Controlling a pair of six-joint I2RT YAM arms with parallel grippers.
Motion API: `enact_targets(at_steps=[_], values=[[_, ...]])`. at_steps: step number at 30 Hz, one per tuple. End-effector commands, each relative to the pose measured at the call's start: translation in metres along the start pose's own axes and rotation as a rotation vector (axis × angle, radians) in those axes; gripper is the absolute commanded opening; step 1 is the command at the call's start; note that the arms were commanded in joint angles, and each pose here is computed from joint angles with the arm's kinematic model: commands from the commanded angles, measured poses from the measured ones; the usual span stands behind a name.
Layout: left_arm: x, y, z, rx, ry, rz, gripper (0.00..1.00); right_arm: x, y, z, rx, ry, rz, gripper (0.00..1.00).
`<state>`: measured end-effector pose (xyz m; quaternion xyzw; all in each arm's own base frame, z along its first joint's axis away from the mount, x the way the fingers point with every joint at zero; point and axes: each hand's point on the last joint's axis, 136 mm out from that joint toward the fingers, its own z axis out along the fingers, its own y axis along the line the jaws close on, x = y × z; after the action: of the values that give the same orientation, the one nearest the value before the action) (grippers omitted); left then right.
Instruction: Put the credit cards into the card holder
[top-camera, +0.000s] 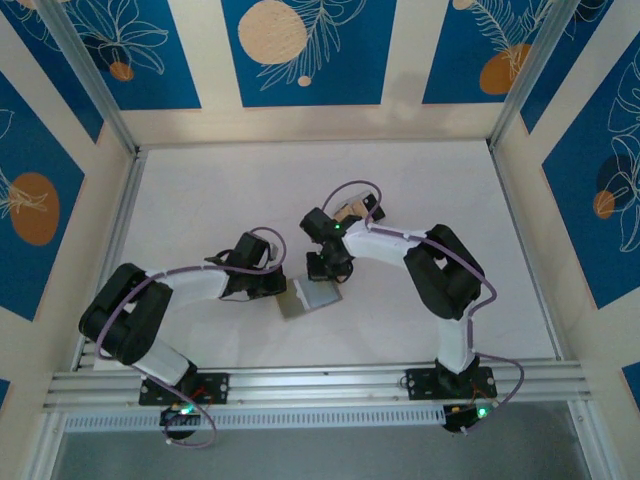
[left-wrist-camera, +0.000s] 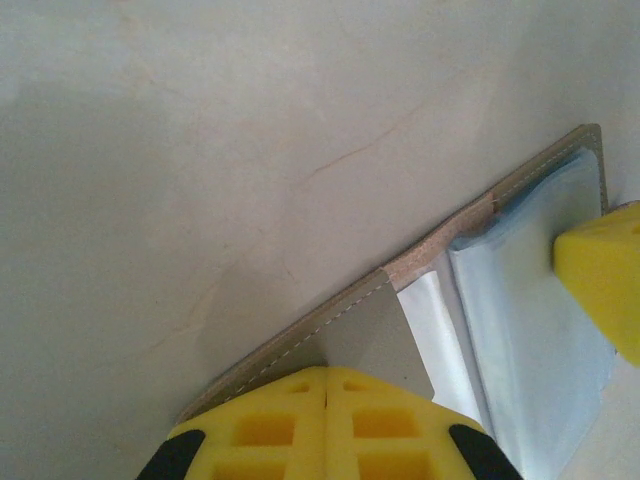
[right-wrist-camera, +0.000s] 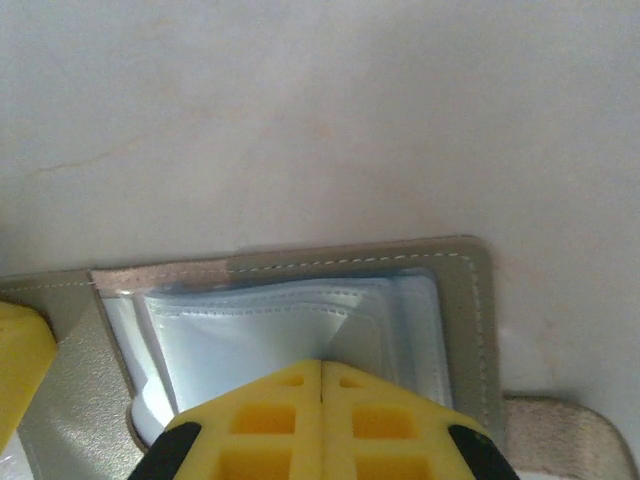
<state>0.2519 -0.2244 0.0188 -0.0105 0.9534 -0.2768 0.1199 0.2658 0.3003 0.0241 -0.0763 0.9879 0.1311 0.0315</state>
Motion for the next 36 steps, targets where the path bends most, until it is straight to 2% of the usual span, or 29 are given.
enact_targets(at_steps=[1, 8, 12, 18, 27, 36], values=[[0.025, 0.025, 0.016, -0.075, 0.07, -0.009, 0.0, 0.017, 0.014, 0.014, -0.05, 0.087, -0.019, 0.01], [0.025, 0.023, 0.016, -0.065, 0.07, 0.006, 0.01, 0.021, 0.042, 0.012, -0.264, 0.137, 0.011, 0.01], [0.021, 0.016, 0.014, -0.04, 0.065, 0.031, 0.07, 0.021, 0.057, 0.007, -0.417, 0.17, 0.034, 0.03], [0.016, 0.007, 0.007, -0.015, 0.044, 0.06, 0.16, 0.021, 0.065, 0.009, -0.519, 0.204, 0.064, 0.05], [0.014, -0.001, -0.008, 0.02, -0.005, 0.109, 0.29, 0.019, 0.067, 0.007, -0.551, 0.212, 0.083, 0.2], [0.02, -0.009, -0.044, 0.073, -0.096, 0.167, 0.48, 0.011, 0.067, 0.013, -0.549, 0.229, 0.13, 0.23]])
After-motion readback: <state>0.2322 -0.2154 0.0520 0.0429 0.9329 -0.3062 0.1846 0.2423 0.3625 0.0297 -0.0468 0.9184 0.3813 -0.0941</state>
